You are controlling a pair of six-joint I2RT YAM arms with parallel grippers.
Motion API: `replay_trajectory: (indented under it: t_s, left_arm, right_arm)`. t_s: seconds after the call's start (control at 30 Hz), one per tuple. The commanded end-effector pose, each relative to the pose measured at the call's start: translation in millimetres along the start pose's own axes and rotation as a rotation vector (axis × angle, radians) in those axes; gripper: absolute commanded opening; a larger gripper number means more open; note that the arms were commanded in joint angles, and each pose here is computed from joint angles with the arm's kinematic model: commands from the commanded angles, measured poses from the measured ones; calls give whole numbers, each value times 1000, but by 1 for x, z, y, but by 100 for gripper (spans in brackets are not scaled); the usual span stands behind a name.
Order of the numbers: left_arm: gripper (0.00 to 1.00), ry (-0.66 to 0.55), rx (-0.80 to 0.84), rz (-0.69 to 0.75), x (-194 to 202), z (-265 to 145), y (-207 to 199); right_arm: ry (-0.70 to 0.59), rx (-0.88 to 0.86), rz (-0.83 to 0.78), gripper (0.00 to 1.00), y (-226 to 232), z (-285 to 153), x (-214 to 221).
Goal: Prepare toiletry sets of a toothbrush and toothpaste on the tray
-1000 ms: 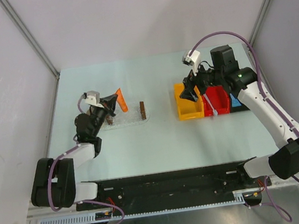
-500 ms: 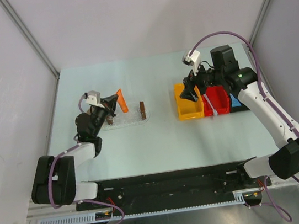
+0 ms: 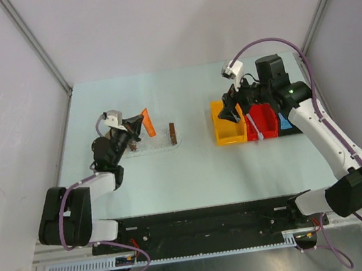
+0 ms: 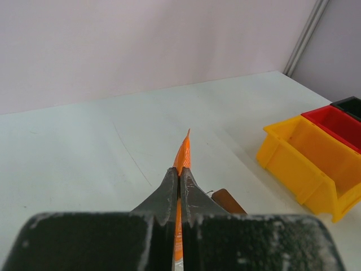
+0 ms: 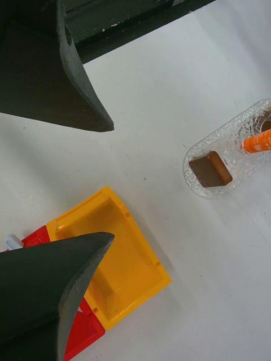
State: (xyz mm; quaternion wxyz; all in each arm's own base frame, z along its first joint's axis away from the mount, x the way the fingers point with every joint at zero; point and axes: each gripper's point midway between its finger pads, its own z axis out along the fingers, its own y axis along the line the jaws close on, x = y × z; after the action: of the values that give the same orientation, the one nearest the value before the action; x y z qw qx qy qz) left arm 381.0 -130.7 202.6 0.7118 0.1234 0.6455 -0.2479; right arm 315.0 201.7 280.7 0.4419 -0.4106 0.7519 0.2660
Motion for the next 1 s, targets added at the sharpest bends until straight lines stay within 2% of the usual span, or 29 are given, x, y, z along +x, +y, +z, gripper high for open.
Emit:
replay_trajectory:
  t_s: [0.0,0.97]
  left_arm:
    - [0,-53,13,50,-11,0,0]
    - [0,-31,6,16,0,-2,1]
  right_arm:
    - [-29,-12,-8,77,0,1,-5]
    - [-34,-15,-8,77,1,-1,-4]
